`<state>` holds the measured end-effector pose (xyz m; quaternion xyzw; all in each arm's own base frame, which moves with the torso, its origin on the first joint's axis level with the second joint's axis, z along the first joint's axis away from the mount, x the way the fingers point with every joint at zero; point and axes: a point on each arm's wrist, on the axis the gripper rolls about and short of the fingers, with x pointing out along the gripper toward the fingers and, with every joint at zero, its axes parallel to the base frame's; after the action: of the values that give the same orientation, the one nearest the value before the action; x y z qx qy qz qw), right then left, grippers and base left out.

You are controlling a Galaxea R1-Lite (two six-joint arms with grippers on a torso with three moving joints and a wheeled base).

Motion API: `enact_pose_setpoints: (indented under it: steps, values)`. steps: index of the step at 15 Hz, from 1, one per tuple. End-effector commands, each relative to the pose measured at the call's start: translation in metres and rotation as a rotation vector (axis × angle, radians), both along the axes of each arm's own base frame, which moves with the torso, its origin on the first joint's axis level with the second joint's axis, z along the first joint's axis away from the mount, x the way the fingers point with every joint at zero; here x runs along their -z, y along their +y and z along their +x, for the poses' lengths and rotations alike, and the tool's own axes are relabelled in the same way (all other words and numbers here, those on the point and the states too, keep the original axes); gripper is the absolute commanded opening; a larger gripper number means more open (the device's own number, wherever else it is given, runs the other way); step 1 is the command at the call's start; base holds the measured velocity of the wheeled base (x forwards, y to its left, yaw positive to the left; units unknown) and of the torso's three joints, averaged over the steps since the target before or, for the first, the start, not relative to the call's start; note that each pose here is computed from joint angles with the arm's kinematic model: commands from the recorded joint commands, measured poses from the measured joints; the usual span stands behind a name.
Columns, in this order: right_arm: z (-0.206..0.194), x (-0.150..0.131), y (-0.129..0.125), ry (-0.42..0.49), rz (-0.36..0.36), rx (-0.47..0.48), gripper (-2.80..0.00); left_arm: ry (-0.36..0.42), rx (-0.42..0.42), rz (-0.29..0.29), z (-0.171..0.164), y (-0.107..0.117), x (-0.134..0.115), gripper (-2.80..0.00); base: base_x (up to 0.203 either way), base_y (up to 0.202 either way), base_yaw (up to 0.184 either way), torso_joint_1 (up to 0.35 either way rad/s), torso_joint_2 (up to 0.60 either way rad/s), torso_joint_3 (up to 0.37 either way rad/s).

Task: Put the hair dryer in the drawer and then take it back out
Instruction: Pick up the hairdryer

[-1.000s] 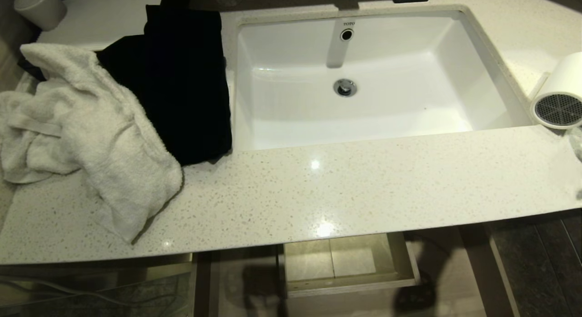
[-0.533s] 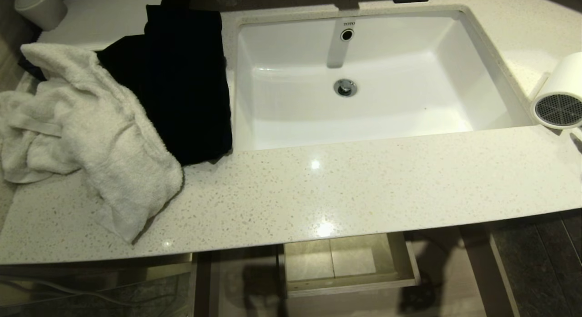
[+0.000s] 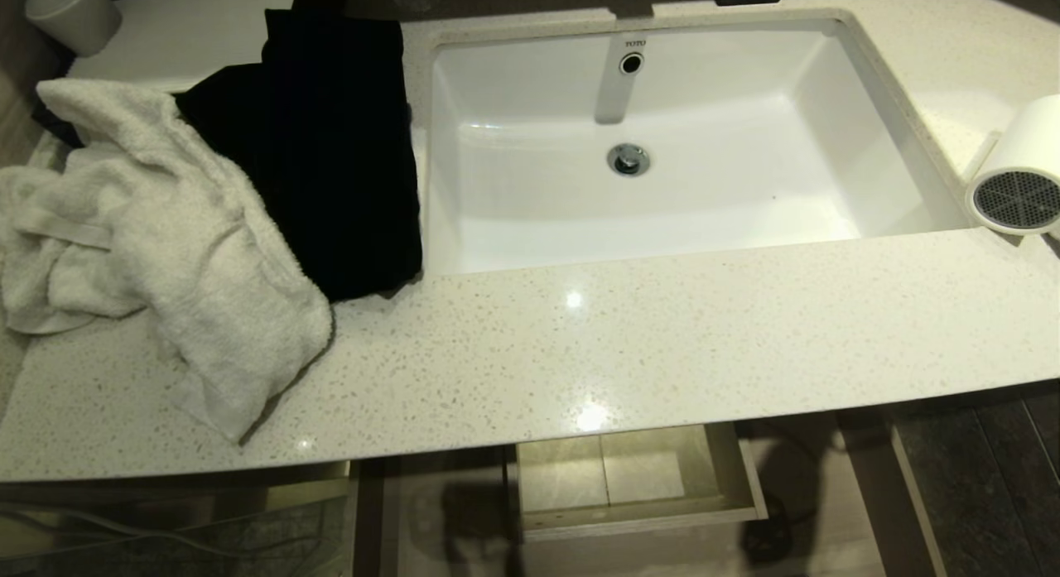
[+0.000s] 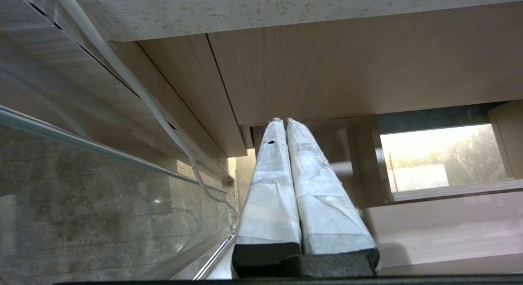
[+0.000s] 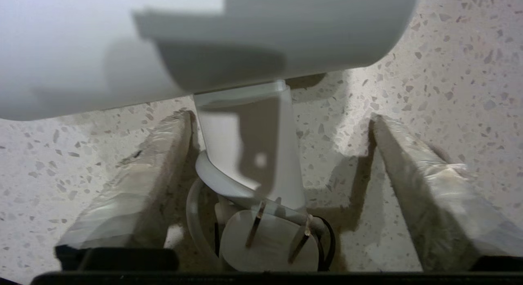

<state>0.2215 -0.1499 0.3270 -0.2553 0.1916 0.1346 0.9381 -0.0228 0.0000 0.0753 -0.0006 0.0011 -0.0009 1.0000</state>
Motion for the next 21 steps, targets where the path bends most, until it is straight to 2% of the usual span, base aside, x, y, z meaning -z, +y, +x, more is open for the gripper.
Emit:
enact_pose_setpoints:
  steps: [1, 8, 14, 21]
  values:
    - [0.004, 0.006, -0.003, 0.007, 0.036, -0.032, -2.80, -0.001, 0.000, 0.000, 0.000, 0.000, 0.000, -2.80, 0.000, 0.000, 0.000, 0.000, 0.00, 0.000]
    - [-0.005, 0.004, 0.005, 0.035, 0.058, -0.039, -2.80, 0.000, 0.000, 0.000, 0.000, 0.000, 0.000, -2.80, 0.000, 0.000, 0.000, 0.000, 0.00, 0.000]
    - [-0.041, -0.023, 0.034, -0.038, 0.002, -0.042, -2.80, 0.000, 0.000, 0.000, 0.000, 0.000, 0.000, -2.80, 0.000, 0.000, 0.000, 0.000, 0.00, 0.000]
    - [-0.077, -0.016, 0.060, -0.027, 0.010, -0.045, -2.80, -0.001, 0.000, 0.000, 0.000, 0.000, 0.000, -2.80, 0.000, 0.000, 0.000, -0.003, 0.01, -0.001]
